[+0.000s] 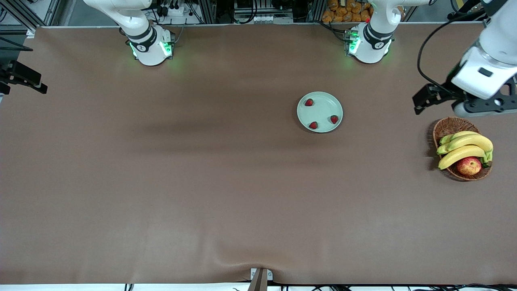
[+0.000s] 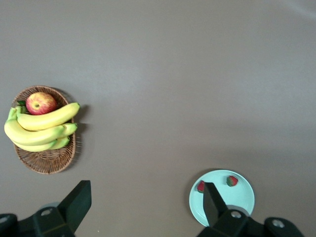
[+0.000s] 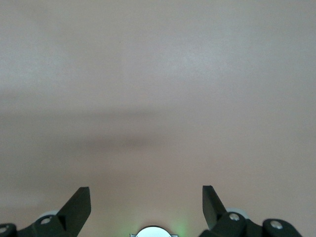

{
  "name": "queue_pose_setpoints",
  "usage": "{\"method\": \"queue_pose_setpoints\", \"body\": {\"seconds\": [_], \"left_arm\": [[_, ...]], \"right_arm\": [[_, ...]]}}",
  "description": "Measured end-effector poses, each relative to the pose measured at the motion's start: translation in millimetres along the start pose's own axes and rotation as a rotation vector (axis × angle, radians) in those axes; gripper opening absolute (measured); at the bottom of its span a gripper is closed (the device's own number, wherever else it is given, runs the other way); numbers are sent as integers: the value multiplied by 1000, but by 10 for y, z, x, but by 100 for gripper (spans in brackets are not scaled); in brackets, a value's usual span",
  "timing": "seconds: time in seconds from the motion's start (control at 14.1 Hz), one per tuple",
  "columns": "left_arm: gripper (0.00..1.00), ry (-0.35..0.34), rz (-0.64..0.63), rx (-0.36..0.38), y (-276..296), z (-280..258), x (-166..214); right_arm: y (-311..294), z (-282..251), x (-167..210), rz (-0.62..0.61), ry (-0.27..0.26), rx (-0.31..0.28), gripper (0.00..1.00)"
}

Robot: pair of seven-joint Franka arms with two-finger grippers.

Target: Collect all strawberries into plate

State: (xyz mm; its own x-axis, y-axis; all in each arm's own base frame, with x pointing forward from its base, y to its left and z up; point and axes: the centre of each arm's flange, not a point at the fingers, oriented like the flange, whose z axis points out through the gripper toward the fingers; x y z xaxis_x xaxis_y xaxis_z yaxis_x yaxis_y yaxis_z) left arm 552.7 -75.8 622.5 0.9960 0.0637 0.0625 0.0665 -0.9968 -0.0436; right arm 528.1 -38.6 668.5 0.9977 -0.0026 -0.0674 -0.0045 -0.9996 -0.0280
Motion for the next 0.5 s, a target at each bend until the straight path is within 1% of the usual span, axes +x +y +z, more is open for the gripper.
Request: {"method": "queue_pose_setpoints", "body": {"seconds": [0.14, 0.28, 0.5], "left_arm": [[100, 1, 22, -1, -441, 20, 102], [100, 4, 21, -3, -747, 9, 133], [100, 10, 25, -6, -719, -21, 134]], "right_arm": [[0, 0, 0, 0, 0, 0, 100], [-1, 0, 0, 0, 0, 0, 100], [0, 0, 0, 0, 0, 0, 100]]}}
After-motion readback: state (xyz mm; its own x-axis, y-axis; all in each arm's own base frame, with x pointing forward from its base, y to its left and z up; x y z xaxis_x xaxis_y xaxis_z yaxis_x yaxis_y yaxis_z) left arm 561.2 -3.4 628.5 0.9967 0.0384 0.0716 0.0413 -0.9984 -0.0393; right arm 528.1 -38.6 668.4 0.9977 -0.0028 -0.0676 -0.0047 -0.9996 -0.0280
